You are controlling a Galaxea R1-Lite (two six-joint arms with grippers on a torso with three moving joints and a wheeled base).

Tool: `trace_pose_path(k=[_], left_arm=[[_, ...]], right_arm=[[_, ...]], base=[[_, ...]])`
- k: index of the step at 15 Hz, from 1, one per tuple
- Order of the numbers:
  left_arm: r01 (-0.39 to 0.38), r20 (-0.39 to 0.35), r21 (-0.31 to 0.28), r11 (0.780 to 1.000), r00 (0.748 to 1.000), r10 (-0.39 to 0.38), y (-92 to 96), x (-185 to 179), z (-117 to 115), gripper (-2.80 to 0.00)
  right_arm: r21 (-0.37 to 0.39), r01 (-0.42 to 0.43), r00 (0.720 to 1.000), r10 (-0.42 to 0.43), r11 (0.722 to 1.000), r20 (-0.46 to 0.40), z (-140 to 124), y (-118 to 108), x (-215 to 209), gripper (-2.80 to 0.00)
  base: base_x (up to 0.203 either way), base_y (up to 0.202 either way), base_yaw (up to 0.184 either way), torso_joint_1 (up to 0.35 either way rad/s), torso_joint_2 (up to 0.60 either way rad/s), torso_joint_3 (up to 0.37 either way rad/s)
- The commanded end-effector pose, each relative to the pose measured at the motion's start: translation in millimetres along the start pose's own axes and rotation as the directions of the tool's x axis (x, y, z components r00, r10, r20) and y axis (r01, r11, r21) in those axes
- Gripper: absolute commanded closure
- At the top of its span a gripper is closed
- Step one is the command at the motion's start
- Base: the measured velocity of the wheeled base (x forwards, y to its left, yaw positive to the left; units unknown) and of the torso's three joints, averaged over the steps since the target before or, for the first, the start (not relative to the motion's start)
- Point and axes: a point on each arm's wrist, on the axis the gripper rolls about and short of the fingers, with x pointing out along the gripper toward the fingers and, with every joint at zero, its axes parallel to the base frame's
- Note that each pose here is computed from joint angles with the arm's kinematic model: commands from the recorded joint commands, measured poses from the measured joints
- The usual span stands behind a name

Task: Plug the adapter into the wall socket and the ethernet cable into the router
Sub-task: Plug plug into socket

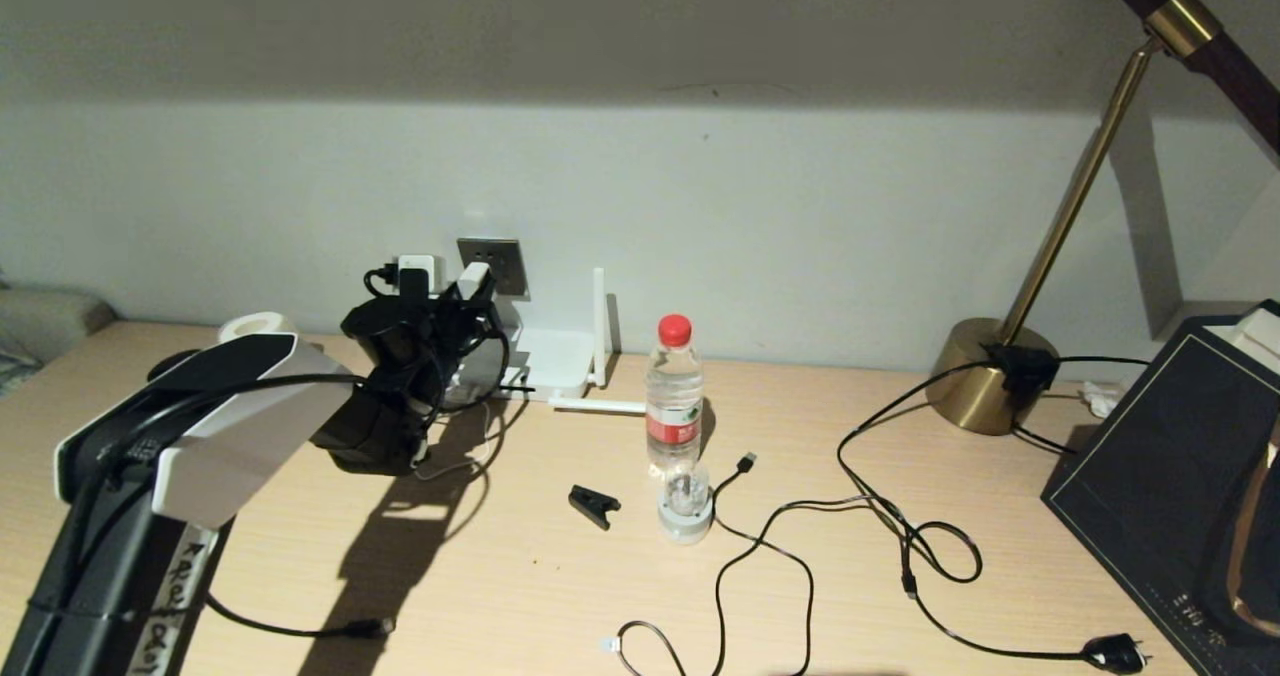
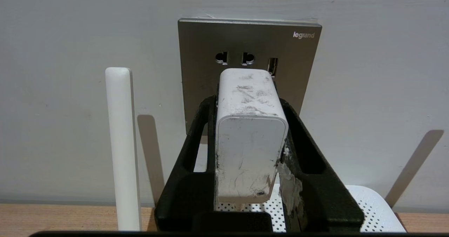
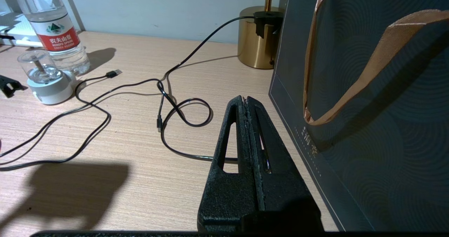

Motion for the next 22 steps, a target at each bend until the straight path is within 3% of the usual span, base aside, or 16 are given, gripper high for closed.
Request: trace_pose_path(k=[1, 10, 22], left_arm=[[0.0, 0.009, 0.0, 1.0, 1.0, 0.0, 0.2, 0.0, 1.4, 0.0], [-0.002, 0.026, 0.002, 1.0, 1.0, 0.002, 2.0, 8.5, 8.5, 0.0], [-0.002, 0.004, 0.001, 1.0, 1.0, 0.002, 1.6, 10.4, -7.1, 0.0]], right_arm=[[0.0, -0.001, 0.999, 0.001, 1.0, -0.036, -9.9, 0.1, 2.0, 0.0], [0.0, -0.001, 0.999, 0.001, 1.0, -0.036, -9.9, 0.1, 2.0, 0.0], [0.0, 0.0, 0.999, 0.0, 1.0, -0.036, -9.9, 0.1, 2.0, 0.0]], base=[[0.0, 0.0, 0.0, 0.0, 0.0, 0.0], [0.0, 0.0, 0.0, 0.0, 0.0, 0.0], [0.0, 0.0, 0.0, 0.0, 0.0, 0.0]])
